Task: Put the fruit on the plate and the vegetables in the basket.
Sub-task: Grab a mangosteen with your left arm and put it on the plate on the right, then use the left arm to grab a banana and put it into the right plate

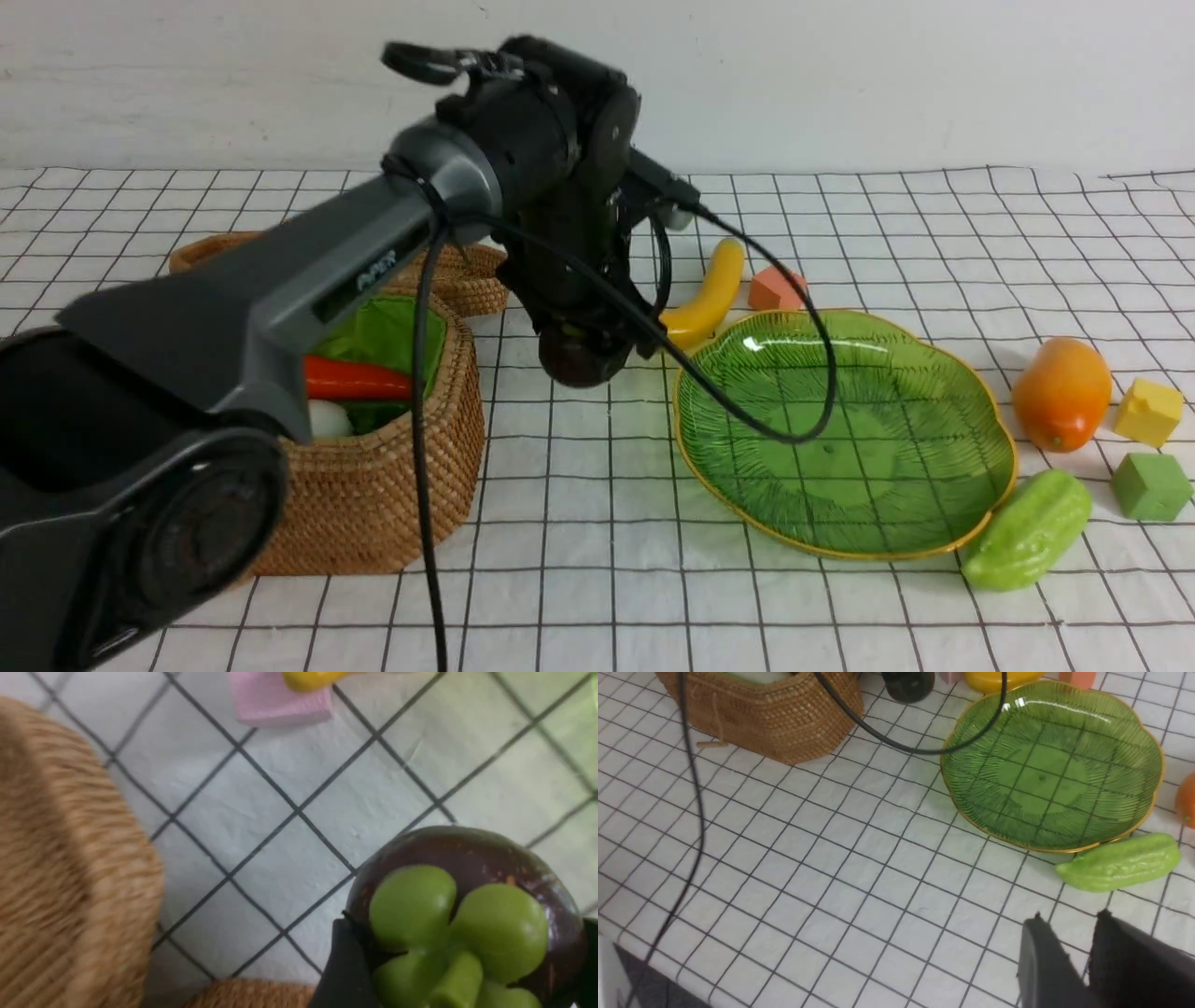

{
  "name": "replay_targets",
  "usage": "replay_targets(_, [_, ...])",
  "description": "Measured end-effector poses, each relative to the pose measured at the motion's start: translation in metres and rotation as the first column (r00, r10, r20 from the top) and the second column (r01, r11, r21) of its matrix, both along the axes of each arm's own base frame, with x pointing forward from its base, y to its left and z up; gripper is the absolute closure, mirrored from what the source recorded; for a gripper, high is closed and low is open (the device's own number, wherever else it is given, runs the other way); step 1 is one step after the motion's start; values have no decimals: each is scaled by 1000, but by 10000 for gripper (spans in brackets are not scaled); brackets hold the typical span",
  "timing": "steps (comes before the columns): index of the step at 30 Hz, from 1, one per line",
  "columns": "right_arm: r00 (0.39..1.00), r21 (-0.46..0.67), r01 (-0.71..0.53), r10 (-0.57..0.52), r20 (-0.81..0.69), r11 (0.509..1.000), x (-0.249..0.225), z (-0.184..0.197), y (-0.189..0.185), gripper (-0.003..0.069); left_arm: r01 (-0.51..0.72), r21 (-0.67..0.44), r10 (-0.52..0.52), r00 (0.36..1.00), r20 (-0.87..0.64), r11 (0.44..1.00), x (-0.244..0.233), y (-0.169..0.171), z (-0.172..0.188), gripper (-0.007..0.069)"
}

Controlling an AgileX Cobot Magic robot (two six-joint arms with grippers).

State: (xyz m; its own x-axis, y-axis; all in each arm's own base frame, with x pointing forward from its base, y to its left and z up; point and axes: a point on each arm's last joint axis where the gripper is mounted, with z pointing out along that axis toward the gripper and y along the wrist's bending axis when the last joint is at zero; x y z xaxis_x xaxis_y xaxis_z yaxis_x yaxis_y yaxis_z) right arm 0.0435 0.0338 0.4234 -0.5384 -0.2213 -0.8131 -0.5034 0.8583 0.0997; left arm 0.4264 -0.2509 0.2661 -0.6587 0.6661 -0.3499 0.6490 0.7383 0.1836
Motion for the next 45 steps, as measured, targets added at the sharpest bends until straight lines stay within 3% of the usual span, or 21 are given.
replay_targets(3, [993,-21,120,-120,19,993,5,0,-9,470,57,-111,-57,998,-1,992,-15,-6,29,83])
replay_targets(6, [967,-18,254,-254,23,967,10,1,-18,466,205,-219,-217,976,-32,954,-35,-31,36,83])
replay_targets(10, [960,-1,281,-281,14,960,10,1,-19,466,366,-298,-394,918,-37,881,-50,-74,12,83])
replay_targets(12, [963,1,270,-270,3,963,9,0,-18,464,405,-298,-432,901,-32,865,-53,-90,-6,83])
replay_targets(17, [975,-11,221,-221,-38,975,6,-3,-15,459,424,-284,-449,893,-26,860,-50,-106,-38,81])
replay_targets(18, [978,-9,206,-206,-43,978,5,-3,-14,458,425,-276,-448,894,-21,862,-48,-107,-42,45])
replay_targets(21, [979,-4,198,-198,-47,980,5,-3,-13,455,429,-268,-448,894,-10,863,-48,-107,-40,-27])
replay_targets(27, [979,-4,197,-197,-47,980,5,-3,-13,455,446,-212,-447,893,44,870,-50,-97,-11,-22])
replay_targets(33, [983,0,183,-183,-15,983,6,-1,-12,453,389,-125,-369,916,156,913,-46,-68,36,194])
replay_targets(35, [983,2,180,-180,-14,984,6,-1,-12,453,343,-83,-325,929,176,936,-34,-52,40,368])
replay_targets(36, [983,2,180,-180,-14,984,6,-1,-12,452,343,-74,-326,929,178,937,-33,-50,40,383])
replay_targets(37, [983,2,180,-180,-14,984,6,-1,-12,452,339,-49,-327,931,164,940,-23,-37,36,488])
replay_targets(40, [984,-4,179,-179,-22,984,5,-2,-12,452,354,-3,-352,930,106,935,-4,-12,19,632])
replay_targets(45, [984,-6,173,-174,-30,985,5,-2,-11,447,425,68,-430,899,88,903,22,14,-5,629])
